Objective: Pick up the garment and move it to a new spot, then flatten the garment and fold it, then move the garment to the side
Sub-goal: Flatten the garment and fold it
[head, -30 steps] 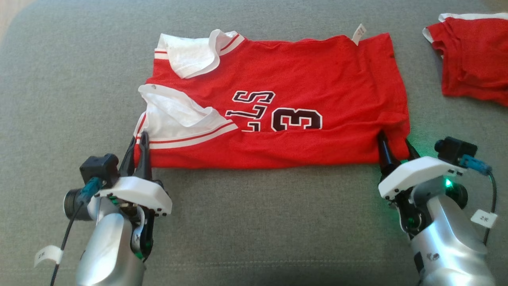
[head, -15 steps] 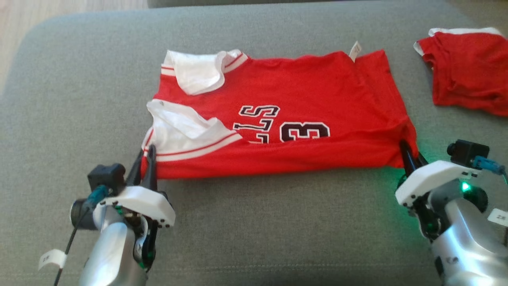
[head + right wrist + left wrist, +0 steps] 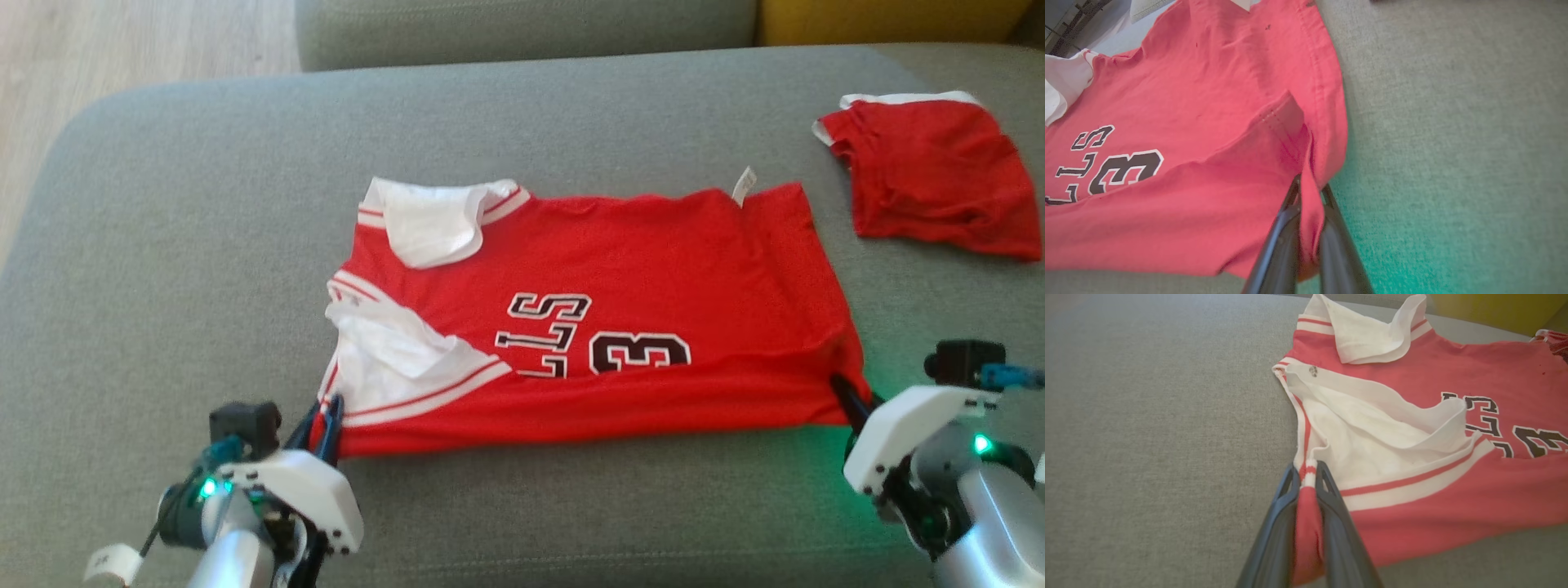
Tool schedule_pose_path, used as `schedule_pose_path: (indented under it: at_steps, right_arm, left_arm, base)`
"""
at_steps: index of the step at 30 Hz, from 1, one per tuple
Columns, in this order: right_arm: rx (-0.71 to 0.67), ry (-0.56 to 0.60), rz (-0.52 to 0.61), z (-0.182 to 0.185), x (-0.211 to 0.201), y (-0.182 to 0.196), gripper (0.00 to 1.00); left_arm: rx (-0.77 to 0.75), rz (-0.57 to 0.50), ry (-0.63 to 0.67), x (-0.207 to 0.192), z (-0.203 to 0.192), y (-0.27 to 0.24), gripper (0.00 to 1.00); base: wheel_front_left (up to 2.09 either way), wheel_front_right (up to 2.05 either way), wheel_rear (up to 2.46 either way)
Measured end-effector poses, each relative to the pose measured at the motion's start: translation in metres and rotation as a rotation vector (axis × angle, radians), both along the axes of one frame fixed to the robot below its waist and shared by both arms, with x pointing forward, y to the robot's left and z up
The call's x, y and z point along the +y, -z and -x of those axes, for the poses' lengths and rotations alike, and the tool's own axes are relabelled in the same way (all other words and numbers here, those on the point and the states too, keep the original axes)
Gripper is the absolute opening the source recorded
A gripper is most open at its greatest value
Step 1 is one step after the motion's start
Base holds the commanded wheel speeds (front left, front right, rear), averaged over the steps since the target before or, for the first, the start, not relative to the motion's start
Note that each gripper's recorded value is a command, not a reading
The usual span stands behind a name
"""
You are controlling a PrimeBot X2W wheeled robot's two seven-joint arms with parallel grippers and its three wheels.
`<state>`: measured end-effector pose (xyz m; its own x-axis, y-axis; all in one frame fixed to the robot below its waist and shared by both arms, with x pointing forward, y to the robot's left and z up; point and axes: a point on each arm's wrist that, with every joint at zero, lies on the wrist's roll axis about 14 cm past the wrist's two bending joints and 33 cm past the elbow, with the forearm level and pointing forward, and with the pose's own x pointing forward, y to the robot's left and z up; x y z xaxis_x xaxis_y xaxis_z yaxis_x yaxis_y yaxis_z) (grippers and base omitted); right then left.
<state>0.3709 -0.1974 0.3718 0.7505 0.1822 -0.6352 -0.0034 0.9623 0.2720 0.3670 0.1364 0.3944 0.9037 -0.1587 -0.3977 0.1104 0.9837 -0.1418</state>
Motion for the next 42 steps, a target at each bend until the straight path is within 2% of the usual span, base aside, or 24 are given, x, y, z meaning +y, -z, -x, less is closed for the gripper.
schedule_pose_path:
  at_steps: [7, 8, 9, 10, 11, 19, 26, 32, 37, 42]
  right_arm:
    - [0.042, 0.005, -0.009, 0.020, -0.004, 0.003, 0.00]
    - [0.045, 0.005, -0.012, 0.021, -0.004, 0.003, 0.00]
    - [0.042, 0.007, -0.013, 0.021, -0.004, 0.002, 0.34]
    - [0.035, 0.012, -0.013, 0.021, -0.006, 0.000, 1.00]
    - [0.026, 0.021, -0.014, 0.019, -0.007, -0.002, 1.00]
    - [-0.078, 0.058, 0.009, 0.005, -0.017, -0.021, 1.00]
    - [-0.323, 0.081, -0.021, -0.016, -0.006, -0.062, 1.00]
    - [-0.482, 0.113, -0.053, -0.025, -0.001, -0.090, 1.00]
    - [-0.560, 0.126, -0.063, -0.023, 0.005, -0.102, 1.00]
    - [-0.571, 0.129, -0.060, -0.019, 0.010, -0.099, 1.00]
  left_arm:
    - [0.028, 0.005, 0.039, -0.011, 0.012, 0.000, 0.00]
    - [0.034, 0.004, 0.041, -0.011, 0.012, 0.001, 0.09]
    - [0.036, 0.005, 0.043, -0.012, 0.013, 0.001, 0.42]
    - [0.042, 0.004, 0.042, -0.012, 0.014, 0.002, 0.81]
    - [0.049, 0.002, 0.038, -0.012, 0.014, 0.003, 1.00]
    - [0.034, 0.002, 0.012, -0.006, 0.009, -0.002, 1.00]
    - [-0.234, 0.092, -0.047, -0.002, -0.023, -0.060, 1.00]
    - [-0.372, 0.171, -0.046, -0.009, -0.042, -0.091, 1.00]
    - [-0.358, 0.205, -0.053, -0.014, -0.046, -0.085, 1.00]
    - [-0.252, 0.202, -0.028, -0.027, -0.053, -0.061, 1.00]
  base:
    - [0.00, 0.00, 0.00]
    - [0.00, 0.00, 0.00]
    - [0.00, 0.00, 0.00]
    - [0.00, 0.00, 0.00]
    - [0.00, 0.00, 0.00]
    - [0.00, 0.00, 0.00]
    - [0.00, 0.00, 0.00]
    - [0.00, 0.00, 0.00]
    - [0.00, 0.00, 0.00]
    - [0.00, 0.00, 0.00]
